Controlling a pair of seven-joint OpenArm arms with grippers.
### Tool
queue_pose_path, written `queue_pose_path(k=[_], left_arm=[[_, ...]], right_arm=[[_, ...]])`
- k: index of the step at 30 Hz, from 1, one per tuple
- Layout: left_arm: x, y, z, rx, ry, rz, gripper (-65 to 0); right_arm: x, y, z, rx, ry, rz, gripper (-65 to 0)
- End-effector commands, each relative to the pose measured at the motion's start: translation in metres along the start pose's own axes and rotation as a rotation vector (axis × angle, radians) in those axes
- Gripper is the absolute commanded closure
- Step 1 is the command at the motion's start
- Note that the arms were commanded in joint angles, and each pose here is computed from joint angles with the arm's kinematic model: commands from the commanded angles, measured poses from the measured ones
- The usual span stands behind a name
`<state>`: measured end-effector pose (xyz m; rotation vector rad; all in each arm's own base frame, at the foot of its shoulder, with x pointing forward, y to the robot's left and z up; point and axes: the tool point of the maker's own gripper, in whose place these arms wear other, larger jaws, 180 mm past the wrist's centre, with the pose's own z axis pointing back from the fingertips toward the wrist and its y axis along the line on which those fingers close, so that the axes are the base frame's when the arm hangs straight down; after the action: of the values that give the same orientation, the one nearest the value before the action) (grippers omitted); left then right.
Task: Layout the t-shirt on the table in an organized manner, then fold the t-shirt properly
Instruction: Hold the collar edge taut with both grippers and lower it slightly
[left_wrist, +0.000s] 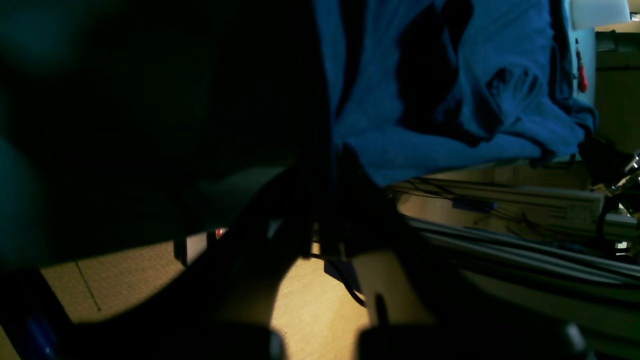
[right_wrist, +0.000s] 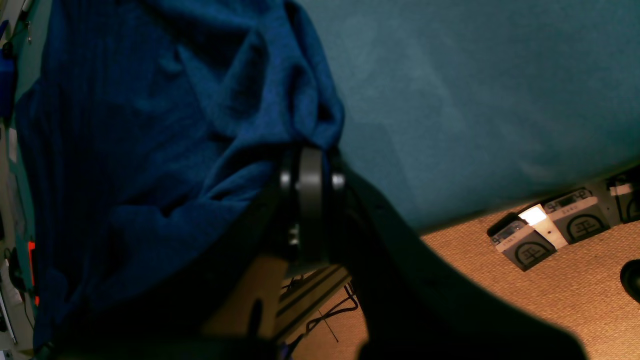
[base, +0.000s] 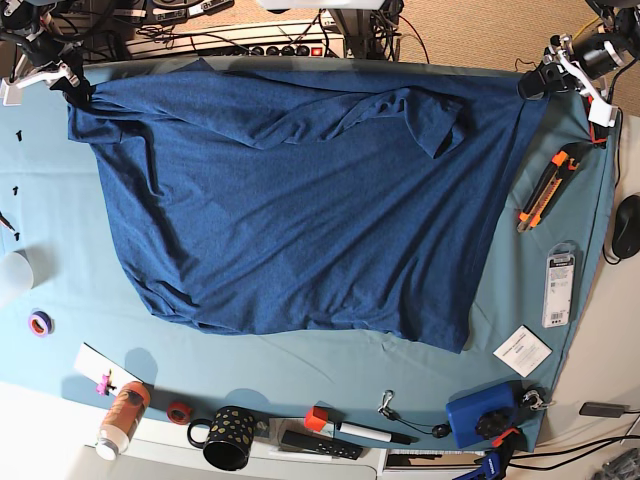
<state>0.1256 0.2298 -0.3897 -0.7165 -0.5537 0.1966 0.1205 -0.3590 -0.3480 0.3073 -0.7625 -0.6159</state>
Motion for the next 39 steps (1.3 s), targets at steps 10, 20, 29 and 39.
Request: queue_pose_path(k=[10, 20, 29, 39], left_arm=[[0.051, -0.009, -0.003, -0.03, -0.121, -0.082, 0.0], [0.088, -0.022, -0.01, -0.067, -0.197, -0.158, 0.0], [0.118, -0.024, -0.002, -0.06, -0.243, -0.22, 0.0], [0.144, -0.029, 0.004, -0.056, -0.274, -0.278, 0.0]], right_arm=[[0.042, 0.028, 0.0, 0.118, -0.148, 0.031, 0.0], [0.083, 0.064, -0.013, 0.234, -0.277, 0.063, 0.0], [0.068, 0.085, -0.049, 0.22, -0.148, 0.152, 0.0], [0.082, 0.094, -0.064, 0.182, -0.183, 0.2, 0.0]])
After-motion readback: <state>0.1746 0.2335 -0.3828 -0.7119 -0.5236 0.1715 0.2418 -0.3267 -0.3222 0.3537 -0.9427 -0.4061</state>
